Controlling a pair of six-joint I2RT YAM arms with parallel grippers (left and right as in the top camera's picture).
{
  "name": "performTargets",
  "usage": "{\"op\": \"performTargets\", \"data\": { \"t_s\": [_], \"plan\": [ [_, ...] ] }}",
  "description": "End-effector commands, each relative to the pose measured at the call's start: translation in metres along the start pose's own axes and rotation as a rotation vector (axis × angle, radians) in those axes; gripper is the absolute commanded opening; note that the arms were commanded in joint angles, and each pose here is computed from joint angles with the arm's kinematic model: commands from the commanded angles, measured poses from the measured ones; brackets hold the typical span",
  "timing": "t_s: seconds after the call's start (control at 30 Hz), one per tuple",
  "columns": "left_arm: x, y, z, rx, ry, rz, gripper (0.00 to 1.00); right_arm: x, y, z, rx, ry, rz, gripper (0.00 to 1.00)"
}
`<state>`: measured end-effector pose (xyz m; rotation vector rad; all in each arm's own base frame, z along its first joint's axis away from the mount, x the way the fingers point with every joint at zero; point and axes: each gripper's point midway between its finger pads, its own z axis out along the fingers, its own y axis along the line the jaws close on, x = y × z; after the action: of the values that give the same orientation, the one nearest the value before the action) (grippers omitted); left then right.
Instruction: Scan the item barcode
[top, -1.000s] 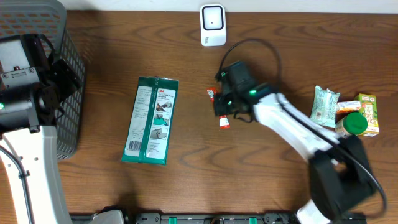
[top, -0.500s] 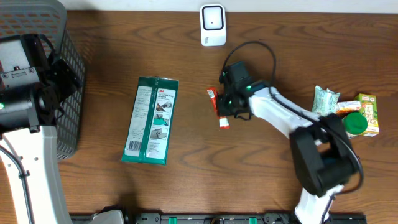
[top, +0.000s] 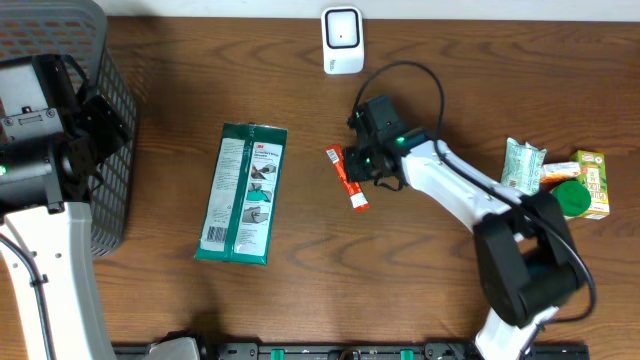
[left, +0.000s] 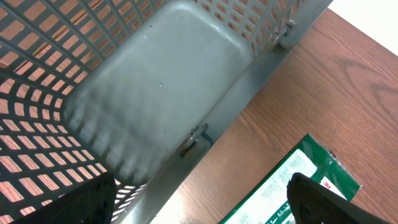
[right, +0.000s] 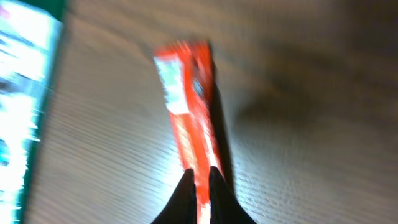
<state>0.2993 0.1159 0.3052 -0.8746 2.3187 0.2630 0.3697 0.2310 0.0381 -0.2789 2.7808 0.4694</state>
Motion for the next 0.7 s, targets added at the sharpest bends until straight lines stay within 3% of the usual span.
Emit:
{"op": "performTargets", "data": {
  "t_s": [0.0, 0.4, 0.67],
  "plan": [
    [-0.003, 0.002, 0.000, -0.012, -0.008, 0.006, 0.88, -0.030, 0.013, -0.024, -0.033, -0.117, -0.029, 0.03],
    [-0.003, 0.002, 0.000, -0.012, -0.008, 0.006, 0.88, -0.008, 0.003, 0.039, 0.048, -0.051, -0.036, 0.02],
    [-0.003, 0.002, 0.000, -0.012, -0.008, 0.006, 0.88, -0.028, 0.014, 0.020, -0.011, -0.105, -0.034, 0.09]
  ]
}}
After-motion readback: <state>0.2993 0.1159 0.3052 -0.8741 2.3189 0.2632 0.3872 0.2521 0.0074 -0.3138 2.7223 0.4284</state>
